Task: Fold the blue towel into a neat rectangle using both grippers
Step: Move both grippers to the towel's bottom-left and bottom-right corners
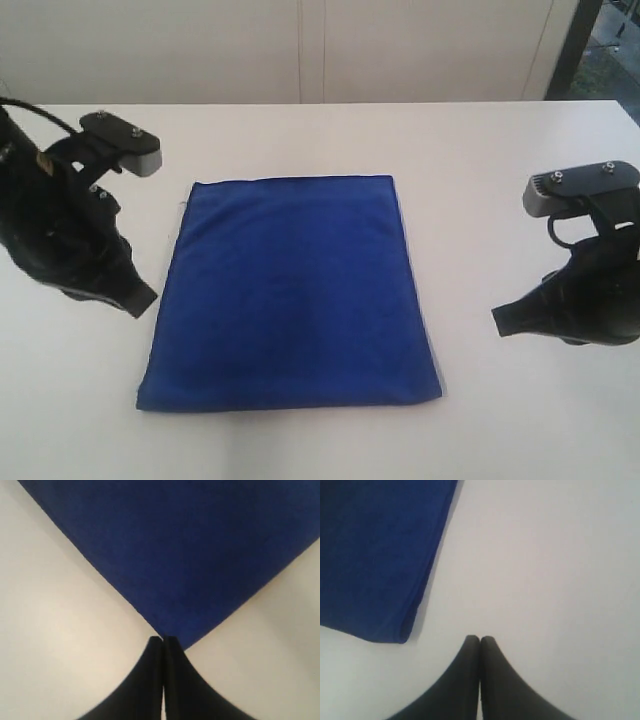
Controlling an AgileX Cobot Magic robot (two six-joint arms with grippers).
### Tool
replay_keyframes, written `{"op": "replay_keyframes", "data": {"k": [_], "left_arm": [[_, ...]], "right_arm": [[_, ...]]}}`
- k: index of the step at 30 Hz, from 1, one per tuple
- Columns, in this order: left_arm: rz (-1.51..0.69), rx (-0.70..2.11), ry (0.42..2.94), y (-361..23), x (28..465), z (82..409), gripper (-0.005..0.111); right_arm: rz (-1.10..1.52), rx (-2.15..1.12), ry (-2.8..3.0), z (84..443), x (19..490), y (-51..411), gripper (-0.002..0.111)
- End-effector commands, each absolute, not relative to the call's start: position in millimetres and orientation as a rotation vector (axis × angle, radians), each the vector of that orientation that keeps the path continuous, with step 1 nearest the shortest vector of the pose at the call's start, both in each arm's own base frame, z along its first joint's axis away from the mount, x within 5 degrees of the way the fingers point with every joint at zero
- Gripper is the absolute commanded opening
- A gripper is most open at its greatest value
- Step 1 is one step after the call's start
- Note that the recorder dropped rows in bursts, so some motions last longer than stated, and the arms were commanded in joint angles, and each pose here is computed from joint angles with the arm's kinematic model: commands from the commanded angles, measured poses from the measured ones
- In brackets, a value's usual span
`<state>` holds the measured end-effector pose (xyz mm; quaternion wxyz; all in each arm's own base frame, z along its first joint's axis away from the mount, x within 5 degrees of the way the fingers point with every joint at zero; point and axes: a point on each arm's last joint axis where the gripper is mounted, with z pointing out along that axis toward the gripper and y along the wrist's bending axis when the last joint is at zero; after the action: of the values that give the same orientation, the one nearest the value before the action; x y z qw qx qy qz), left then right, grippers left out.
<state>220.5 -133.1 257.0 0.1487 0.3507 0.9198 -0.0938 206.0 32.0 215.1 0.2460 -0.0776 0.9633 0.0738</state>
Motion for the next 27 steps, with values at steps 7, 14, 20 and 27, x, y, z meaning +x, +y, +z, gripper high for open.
{"op": "replay_keyframes", "data": {"k": [7,14,20,27], "left_arm": [[-0.459,0.986,2.659,-135,200,205,0.000],[-0.459,1.071,2.755,-137,203,181,0.000],[-0.435,1.111,2.825,-137,205,164,0.000],[-0.419,1.111,2.875,-139,209,146,0.000]], "right_arm": [[0.220,-0.398,2.662,189,209,58,0.000],[0.252,-0.507,2.699,166,215,82,0.000],[0.267,-0.532,2.699,158,219,92,0.000],[0.244,-0.521,2.711,146,225,93,0.000]]}}
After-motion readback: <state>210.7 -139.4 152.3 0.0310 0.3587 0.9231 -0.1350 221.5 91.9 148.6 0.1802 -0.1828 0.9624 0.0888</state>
